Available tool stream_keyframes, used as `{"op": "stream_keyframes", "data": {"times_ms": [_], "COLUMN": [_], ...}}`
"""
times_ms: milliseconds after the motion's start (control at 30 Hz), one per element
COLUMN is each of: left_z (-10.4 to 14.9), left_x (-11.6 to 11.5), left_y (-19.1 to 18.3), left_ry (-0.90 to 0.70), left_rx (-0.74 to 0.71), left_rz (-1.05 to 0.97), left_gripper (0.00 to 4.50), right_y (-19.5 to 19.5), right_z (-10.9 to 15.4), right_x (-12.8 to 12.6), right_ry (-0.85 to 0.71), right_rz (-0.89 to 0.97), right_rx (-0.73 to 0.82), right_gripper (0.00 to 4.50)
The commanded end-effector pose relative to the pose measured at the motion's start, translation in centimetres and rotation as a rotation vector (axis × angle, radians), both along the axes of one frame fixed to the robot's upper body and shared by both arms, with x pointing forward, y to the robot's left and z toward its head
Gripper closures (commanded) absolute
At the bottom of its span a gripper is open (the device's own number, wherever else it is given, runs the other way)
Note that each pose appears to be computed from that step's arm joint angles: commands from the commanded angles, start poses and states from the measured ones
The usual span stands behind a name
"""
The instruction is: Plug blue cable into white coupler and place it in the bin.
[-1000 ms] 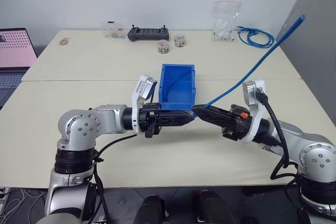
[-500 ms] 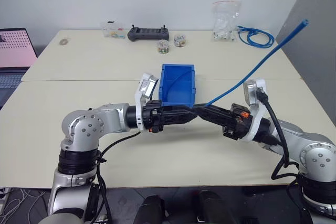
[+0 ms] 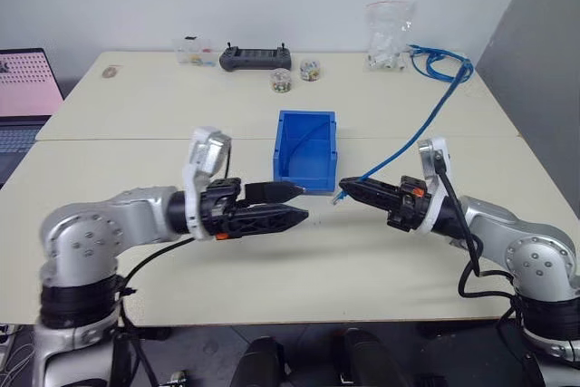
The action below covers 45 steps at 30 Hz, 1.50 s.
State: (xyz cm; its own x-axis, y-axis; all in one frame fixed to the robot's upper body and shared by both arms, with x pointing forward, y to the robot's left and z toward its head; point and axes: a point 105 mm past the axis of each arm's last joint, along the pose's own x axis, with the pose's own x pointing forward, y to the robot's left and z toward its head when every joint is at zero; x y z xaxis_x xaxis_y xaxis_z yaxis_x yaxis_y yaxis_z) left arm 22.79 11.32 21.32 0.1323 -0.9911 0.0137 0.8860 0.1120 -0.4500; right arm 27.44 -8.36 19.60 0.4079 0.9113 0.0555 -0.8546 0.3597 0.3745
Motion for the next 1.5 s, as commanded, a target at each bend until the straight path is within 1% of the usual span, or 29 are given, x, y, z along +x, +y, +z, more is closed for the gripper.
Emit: {"op": "stream_keyframes", "data": {"times_ms": [33, 133, 200, 300, 400, 467, 533, 633, 867, 933, 1233, 1367, 1500], "left_z": [-2.2, -4.6, -6.2, -8.3, -10.6, -11.5, -11.3, -11.0, -11.8, -11.8, -11.4, -11.8, -11.8], "left_x": [0.1, 3.6, 5.0, 5.7, 5.8, 5.8, 6.3, 7.4, 10.2, 10.7, 12.4, 12.6, 12.8], "left_y": [0.8, 3.0, 5.1, 8.6, 12.6, 14.2, 15.1, 15.5, 15.1, 15.0, 15.0, 15.3, 15.3], "left_ry": [-0.048, -0.081, -0.091, -0.1, -0.045, -0.027, -0.034, -0.057, 0.015, 0.025, 0.034, 0.057, 0.064], "left_rx": [0.098, 0.139, 0.193, 0.291, 0.393, 0.446, 0.437, 0.441, 0.431, 0.428, 0.396, 0.424, 0.421], "left_rz": [0.192, 0.631, 0.898, 1.237, 1.562, 1.704, 1.807, 1.871, 1.945, 1.971, 2.063, 2.113, 2.12], "left_gripper": [0.0, 0.0, 0.0, 0.0, 0.0, 0.0, 0.0, 0.0, 0.0, 0.0, 0.0, 0.0, 0.0], "right_y": [-0.2, -0.3, -0.2, -0.1, 0.1, 0.2, 0.3, 0.4, 0.4, 0.3, 0.1, 0.1, 0.1], "right_z": [1.1, 0.8, 0.6, 0.4, 0.4, 0.4, 0.5, 0.7, 1.0, 1.0, 1.0, 1.0, 1.0], "right_x": [0.2, 0.4, 0.6, 0.8, 1.1, 1.1, 1.2, 1.2, 1.4, 1.4, 1.3, 1.3, 1.3], "right_ry": [-0.054, -0.053, -0.052, -0.054, -0.057, -0.06, -0.064, -0.073, -0.089, -0.091, -0.091, -0.091, -0.09], "right_rz": [0.0, -0.001, -0.002, 0.0, 0.004, 0.011, 0.017, 0.023, 0.027, 0.029, 0.035, 0.036, 0.039], "right_rx": [0.019, 0.007, 0.0, -0.01, -0.013, -0.014, -0.016, -0.021, -0.032, -0.035, -0.048, -0.05, -0.053], "right_gripper": [4.44, 4.44, 4.45, 4.45, 4.45, 4.45, 4.45, 4.45, 4.45, 4.45, 4.45, 4.45, 4.45]}}
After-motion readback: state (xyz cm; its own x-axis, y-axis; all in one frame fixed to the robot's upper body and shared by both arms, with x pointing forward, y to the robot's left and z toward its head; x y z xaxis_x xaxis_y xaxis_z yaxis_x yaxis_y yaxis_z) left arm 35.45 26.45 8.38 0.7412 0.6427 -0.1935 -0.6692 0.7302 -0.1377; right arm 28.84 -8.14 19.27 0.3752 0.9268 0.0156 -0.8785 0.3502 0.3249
